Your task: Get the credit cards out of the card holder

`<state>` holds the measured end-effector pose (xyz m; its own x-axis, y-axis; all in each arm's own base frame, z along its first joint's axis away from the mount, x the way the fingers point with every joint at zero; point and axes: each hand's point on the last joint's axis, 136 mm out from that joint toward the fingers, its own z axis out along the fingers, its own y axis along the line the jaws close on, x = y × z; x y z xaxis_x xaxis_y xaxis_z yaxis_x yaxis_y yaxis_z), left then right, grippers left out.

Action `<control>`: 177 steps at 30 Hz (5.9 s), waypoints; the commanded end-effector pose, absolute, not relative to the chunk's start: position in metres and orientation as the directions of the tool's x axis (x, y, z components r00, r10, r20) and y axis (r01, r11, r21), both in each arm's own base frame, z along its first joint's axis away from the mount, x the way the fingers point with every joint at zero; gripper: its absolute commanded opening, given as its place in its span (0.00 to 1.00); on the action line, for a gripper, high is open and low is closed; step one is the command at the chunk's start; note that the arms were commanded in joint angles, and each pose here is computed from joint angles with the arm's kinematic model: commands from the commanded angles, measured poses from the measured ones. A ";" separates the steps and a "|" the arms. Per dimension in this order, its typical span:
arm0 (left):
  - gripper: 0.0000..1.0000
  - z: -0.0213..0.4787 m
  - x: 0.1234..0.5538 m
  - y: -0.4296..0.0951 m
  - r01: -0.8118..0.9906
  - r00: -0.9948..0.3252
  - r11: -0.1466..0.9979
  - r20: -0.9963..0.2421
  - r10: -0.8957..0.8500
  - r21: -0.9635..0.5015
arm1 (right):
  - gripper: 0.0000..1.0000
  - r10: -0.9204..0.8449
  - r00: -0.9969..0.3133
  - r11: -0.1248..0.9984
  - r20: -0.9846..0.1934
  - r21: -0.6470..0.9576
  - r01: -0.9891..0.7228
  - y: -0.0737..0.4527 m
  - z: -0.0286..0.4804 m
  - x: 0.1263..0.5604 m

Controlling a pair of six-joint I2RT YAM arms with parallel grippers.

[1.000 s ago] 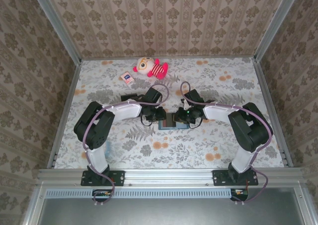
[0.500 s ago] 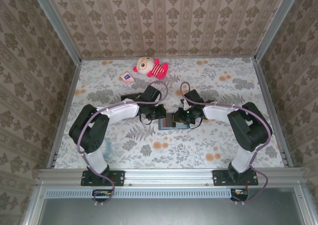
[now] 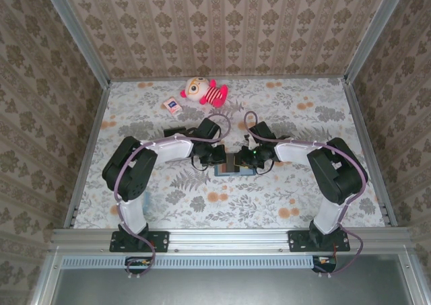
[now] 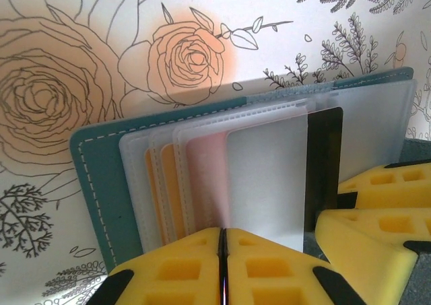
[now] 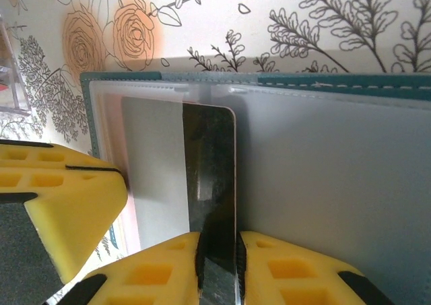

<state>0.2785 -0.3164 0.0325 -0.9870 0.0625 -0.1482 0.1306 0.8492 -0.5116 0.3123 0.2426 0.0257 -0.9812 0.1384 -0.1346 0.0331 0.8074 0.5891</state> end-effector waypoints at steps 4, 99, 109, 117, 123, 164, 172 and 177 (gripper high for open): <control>0.10 0.018 0.269 -0.304 0.118 -0.991 0.876 -0.106 0.077 -0.468 | 0.20 0.137 -0.984 0.792 -0.113 0.609 0.041 0.246 0.019 0.311; 0.00 0.235 0.304 -0.179 0.743 -0.484 0.666 -0.736 0.473 -0.061 | 1.00 0.269 -0.783 0.643 -0.560 0.710 -0.287 0.181 0.214 0.354; 0.00 0.199 0.311 -0.167 0.890 -0.219 0.412 -0.608 0.763 0.195 | 1.00 0.266 -0.806 0.654 -0.529 0.713 -0.252 0.181 0.206 0.357; 0.00 0.164 0.338 -0.138 0.933 -0.121 0.252 -0.435 0.892 0.257 | 1.00 0.272 -0.805 0.679 -0.527 0.698 -0.228 0.175 0.201 0.352; 0.00 0.165 0.359 -0.137 0.940 -0.026 0.178 -0.459 0.888 0.291 | 1.00 0.280 -0.808 0.678 -0.518 0.703 -0.216 0.174 0.201 0.352; 0.32 0.119 0.403 -0.124 0.969 -0.063 0.140 -0.348 0.935 0.202 | 1.00 0.299 -0.820 0.694 -0.488 0.701 -0.164 0.168 0.196 0.342; 0.45 0.142 0.413 -0.133 0.949 -0.081 0.198 -0.420 0.904 0.244 | 1.00 0.298 -0.824 0.695 -0.483 0.701 -0.160 0.168 0.194 0.342; 0.51 0.183 0.419 -0.148 0.897 -0.099 0.308 -0.536 0.839 0.316 | 1.00 0.287 -0.836 0.700 -0.467 0.698 -0.149 0.169 0.187 0.341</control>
<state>0.4136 -0.1349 0.1342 -0.1053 0.9016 -0.4195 0.9438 0.2235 0.2433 0.3448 0.1712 0.1887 -0.8286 0.2883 -0.4799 -0.1662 0.6919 0.7026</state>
